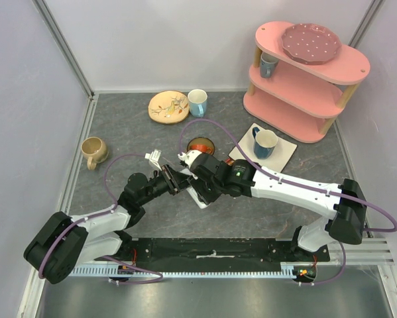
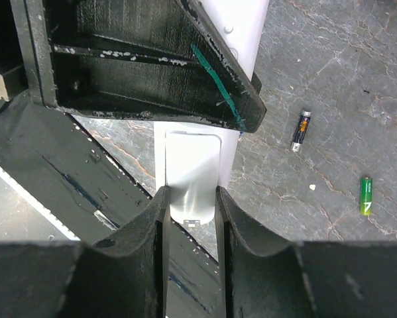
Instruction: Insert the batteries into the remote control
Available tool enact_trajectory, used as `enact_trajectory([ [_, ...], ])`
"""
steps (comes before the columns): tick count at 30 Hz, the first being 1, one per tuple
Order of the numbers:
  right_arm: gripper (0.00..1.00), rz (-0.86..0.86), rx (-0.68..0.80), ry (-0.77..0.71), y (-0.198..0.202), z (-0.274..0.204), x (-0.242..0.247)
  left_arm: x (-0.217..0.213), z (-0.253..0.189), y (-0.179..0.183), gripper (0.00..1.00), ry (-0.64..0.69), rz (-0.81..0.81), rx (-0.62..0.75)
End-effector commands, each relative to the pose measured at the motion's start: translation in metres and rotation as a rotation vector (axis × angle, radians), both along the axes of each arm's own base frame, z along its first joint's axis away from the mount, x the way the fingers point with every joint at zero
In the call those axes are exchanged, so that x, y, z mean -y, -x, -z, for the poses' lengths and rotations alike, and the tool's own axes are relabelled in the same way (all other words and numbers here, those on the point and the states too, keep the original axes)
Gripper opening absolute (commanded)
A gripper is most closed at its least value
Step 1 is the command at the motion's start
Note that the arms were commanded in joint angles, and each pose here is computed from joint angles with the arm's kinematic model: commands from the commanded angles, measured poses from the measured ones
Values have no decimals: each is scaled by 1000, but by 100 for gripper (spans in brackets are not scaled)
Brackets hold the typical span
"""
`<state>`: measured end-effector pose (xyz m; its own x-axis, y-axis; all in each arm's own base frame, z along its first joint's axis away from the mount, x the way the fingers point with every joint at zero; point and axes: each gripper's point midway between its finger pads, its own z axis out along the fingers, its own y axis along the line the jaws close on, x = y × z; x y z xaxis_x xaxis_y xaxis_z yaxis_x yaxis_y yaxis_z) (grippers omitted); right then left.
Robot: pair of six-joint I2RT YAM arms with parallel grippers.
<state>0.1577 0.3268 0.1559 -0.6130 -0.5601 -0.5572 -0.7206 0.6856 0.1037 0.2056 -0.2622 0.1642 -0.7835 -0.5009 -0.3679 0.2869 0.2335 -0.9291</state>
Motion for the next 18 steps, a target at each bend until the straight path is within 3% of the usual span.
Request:
enact_trajectory([
  [1,0,-3,44,-10,-9,-12,-6,8,-39,13,2,100,83,136],
  [18,6,14,73,25,-16,-7,-3,12,-48,22,2,129,129,161],
])
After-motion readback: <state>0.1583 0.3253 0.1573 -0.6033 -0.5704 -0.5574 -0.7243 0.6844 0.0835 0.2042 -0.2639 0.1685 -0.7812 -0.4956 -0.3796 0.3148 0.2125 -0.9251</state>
